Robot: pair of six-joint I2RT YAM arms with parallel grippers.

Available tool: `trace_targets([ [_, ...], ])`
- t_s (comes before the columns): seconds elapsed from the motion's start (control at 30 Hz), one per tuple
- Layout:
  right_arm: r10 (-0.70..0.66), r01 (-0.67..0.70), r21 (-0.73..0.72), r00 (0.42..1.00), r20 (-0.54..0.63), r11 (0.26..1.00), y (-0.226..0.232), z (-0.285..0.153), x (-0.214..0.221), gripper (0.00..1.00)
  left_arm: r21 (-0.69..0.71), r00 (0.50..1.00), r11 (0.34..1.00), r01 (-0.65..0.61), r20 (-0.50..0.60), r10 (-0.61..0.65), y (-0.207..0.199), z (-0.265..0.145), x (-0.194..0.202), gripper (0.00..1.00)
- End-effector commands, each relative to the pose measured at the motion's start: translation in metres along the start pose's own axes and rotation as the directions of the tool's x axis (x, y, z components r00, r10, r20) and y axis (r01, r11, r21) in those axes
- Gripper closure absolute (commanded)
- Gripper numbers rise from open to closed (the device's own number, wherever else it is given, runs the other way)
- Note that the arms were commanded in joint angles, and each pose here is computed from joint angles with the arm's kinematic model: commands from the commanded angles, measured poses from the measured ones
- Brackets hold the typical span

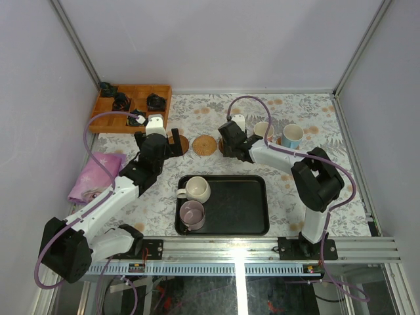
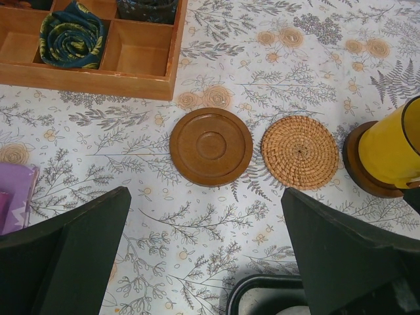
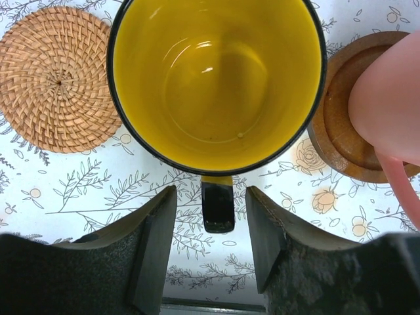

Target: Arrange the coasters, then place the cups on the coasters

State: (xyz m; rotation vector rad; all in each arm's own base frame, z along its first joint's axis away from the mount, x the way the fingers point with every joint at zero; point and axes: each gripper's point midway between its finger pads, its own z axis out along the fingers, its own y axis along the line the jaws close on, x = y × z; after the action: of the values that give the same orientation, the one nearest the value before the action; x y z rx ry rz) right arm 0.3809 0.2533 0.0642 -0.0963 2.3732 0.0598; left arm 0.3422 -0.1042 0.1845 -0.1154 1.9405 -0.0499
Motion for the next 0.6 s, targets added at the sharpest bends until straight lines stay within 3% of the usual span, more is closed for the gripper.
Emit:
trace_targets([
  [0.0,0.064,-0.061,-0.040,0.996,0.069,0.997,0.004,-0.019,-0.025,0.46,0.004,0.999,1.000,0.002,0.033,-0.002,-0.001,0.001,-0.009,0.00],
  [0.57,0.082,-0.079,-0.088,0.996,0.029,0.993,0.015,-0.020,-0.015,0.45,-0.122,0.995,0.992,0.013,0.103,-0.001,0.028,-0.017,-0.030,0.00],
])
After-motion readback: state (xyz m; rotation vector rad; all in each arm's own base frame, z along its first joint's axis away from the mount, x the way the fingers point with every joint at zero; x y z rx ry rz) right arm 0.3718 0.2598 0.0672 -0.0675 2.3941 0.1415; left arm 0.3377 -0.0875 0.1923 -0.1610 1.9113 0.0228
